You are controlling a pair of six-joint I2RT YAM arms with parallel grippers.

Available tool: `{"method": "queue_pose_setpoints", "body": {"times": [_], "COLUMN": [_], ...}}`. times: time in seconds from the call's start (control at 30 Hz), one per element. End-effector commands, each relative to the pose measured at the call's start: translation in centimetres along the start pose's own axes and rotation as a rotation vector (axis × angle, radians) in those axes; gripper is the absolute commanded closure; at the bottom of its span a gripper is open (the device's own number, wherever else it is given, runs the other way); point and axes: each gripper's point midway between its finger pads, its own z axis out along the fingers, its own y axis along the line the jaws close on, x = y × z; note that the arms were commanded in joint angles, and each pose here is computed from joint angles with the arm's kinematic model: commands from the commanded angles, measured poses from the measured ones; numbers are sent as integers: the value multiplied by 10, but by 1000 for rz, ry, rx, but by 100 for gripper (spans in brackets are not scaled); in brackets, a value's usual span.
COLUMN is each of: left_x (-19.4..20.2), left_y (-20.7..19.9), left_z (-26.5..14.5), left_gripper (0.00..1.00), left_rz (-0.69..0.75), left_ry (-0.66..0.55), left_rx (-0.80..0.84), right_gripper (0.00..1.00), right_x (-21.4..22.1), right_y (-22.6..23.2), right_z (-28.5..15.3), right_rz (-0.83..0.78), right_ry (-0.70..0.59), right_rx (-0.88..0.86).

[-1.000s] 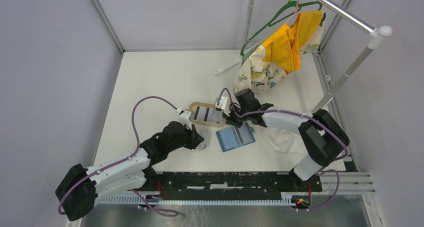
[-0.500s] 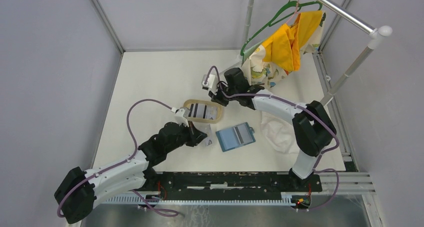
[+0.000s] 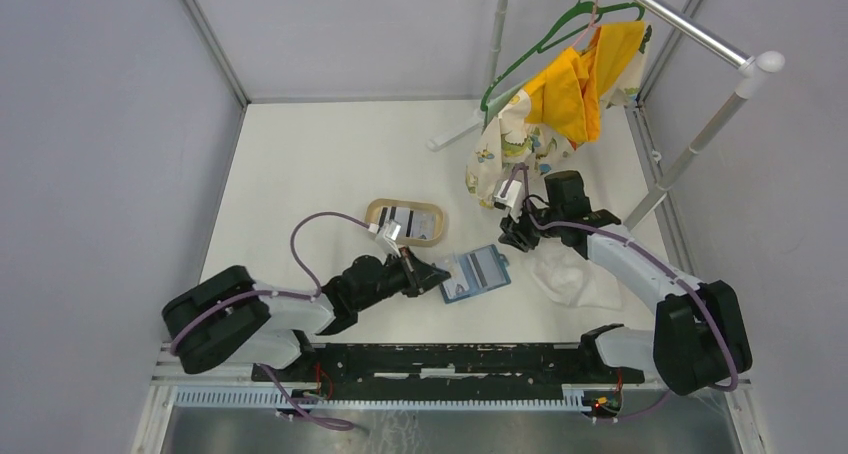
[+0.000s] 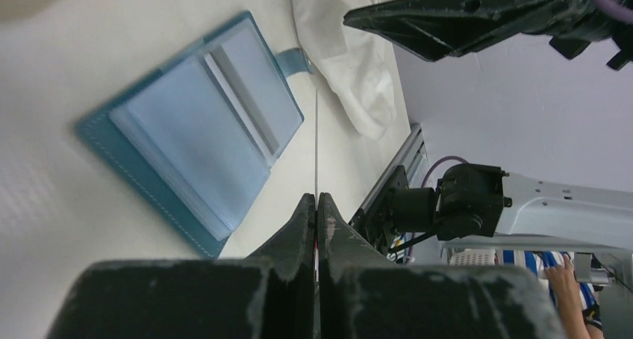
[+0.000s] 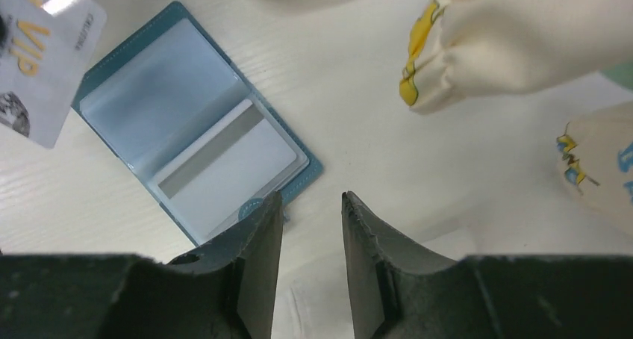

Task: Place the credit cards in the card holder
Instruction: Insert the credit card into the card holder.

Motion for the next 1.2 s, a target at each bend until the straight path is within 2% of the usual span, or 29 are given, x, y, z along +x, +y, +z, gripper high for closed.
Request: {"method": "queue_pose_setpoints", "body": {"times": [0.0, 0.2, 0.27, 0.6, 1.17], "left_x": [-9, 1, 6, 13, 11], "left_y": [-47, -35, -27, 17, 14], "left_z": [26, 44, 51, 54, 68], "left_gripper": [98, 98, 98, 98, 98], "left_rz": [-74, -158, -170, -217, -188], "left_ry": [-82, -71, -57, -66, -35], "left_rx": [160, 182, 154, -49, -116], "right_gripper": [57, 41, 39, 36, 36], "right_x": [8, 30, 37, 51, 58], "right_y": [6, -2, 1, 2, 2], "right_z": [2, 6, 10, 18, 18], "right_rz": [47, 85, 105, 147, 129], "right_ry": [-18, 61, 84, 127, 157], "right_rx": [-73, -59, -78, -94, -99]}}
